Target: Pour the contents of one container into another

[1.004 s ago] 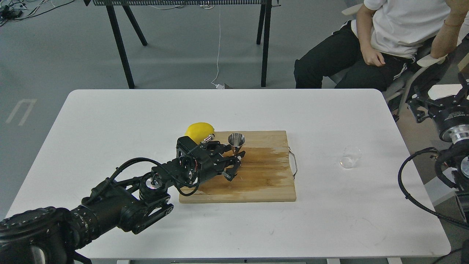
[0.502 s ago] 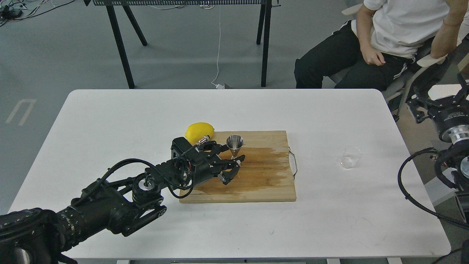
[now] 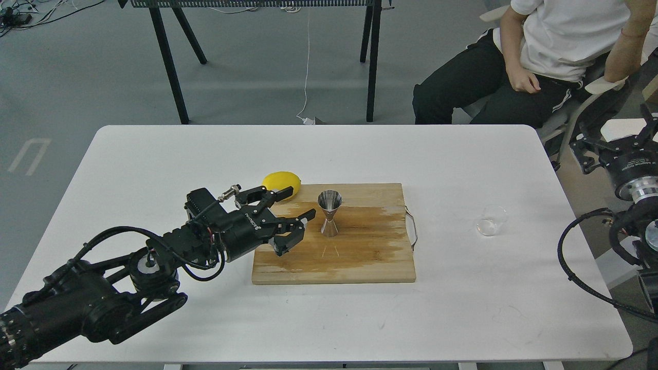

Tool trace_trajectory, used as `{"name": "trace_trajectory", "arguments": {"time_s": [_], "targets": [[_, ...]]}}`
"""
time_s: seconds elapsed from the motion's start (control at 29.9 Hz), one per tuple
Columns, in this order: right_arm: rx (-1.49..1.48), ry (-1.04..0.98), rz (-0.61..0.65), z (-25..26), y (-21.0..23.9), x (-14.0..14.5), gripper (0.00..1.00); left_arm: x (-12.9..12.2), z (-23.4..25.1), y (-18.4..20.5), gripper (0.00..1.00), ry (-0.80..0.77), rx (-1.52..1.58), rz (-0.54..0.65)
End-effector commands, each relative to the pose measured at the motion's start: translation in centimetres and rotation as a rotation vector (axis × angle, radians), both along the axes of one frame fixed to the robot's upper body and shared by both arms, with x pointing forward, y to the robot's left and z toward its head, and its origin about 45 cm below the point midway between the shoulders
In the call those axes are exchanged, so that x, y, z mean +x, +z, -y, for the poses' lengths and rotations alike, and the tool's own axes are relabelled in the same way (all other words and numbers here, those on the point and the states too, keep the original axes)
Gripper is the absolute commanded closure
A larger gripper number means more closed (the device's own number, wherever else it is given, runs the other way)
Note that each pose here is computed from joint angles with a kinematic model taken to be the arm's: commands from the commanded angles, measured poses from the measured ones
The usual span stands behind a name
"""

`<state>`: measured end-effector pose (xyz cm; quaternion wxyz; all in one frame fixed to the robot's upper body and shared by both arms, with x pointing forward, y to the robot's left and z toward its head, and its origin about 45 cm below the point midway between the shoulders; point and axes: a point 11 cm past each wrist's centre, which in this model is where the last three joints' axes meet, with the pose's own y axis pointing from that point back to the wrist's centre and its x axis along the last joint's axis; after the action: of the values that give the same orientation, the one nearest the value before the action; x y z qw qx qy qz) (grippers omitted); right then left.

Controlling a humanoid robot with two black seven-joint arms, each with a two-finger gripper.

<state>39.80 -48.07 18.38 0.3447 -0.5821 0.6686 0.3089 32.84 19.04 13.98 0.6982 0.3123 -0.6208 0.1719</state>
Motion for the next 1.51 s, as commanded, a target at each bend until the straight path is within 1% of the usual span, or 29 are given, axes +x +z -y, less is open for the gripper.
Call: {"name": "trace_trajectory", "arguments": {"time_s": [0.0,0.07,0.13,0.17,0.27,0.33,0.4,0.47,0.5,0.57,0.67,0.8,0.9,1.0,1.17,1.24,1.34,1.47], "targets": [[-0.032,-0.013,-0.006,1.4,0.5,-0.5,0.0,-0.4,-1.5,3.6,0.16,0.015,-0.107,-0.013],[-0.045,-0.03,-0.015,2.3,0.5,-1.1,0.0,-0.2,-2.2,5.4,0.11,0.03,-0.227,-0.054],[-0.06,-0.06,-0.019,4.0,0.8,-2.0,0.0,0.7,-2.9,7.7,0.06,0.041,-0.385,-0.079],[-0.071,-0.077,-0.024,5.0,1.0,-2.6,0.0,1.1,-3.2,8.9,0.05,0.044,-0.47,-0.091],[-0.07,-0.087,-0.043,5.8,0.7,-3.4,0.0,2.7,-5.1,10.4,0.05,0.165,-0.644,-0.183],[-0.069,-0.074,-0.086,5.7,-0.9,-4.5,0.0,3.7,-6.6,11.4,0.01,0.238,-0.785,-0.28],[-0.066,-0.058,-0.123,5.4,-2.3,-5.7,0.0,5.0,-8.0,13.2,0.0,0.296,-0.997,-0.39],[-0.033,-0.037,-0.123,4.6,-3.0,-6.7,0.0,6.4,-10.4,14.9,0.0,0.33,-1.278,-0.544],[-0.01,-0.03,-0.114,4.2,-3.2,-7.1,0.0,7.1,-11.7,15.5,0.0,0.331,-1.399,-0.603],[0.055,-0.002,-0.089,2.8,-3.4,-8.0,0.0,8.1,-14.6,15.9,0.0,0.341,-1.614,-0.68],[0.125,0.097,-0.035,-0.8,-2.6,-9.2,0.0,9.6,-18.2,16.5,0.0,0.356,-1.776,-0.686],[0.173,0.184,0.012,-4.1,-1.3,-10.9,0.0,9.9,-20.9,15.2,0.0,0.396,-1.807,-0.681],[0.196,0.193,-0.035,-5.1,-2.2,-12.7,0.0,10.3,-21.3,13.7,0.0,0.367,-1.883,-0.727],[0.213,0.2,-0.078,-5.7,-3.3,-14.4,0.0,10.4,-22.6,11.9,0.0,0.42,-2.017,-0.715],[0.272,0.189,-0.143,-6.5,-5.0,-17.7,0.0,10.6,-22.0,11.1,0.0,0.429,-2.059,-0.744],[0.287,0.165,-0.165,-6.3,-5.6,-18.0,0.01,10.7,-21.2,10.6,0.0,0.423,-2.067,-0.764],[0.328,0.118,-0.22,-7.0,-6.9,-17.7,0.01,10.6,-20.7,10.0,0.0,0.426,-2.071,-0.781],[0.377,0.096,-0.279,-8.9,-8.2,-16.1,0.01,10.5,-20.2,10.4,0.0,0.404,-2.067,-0.794]]}}
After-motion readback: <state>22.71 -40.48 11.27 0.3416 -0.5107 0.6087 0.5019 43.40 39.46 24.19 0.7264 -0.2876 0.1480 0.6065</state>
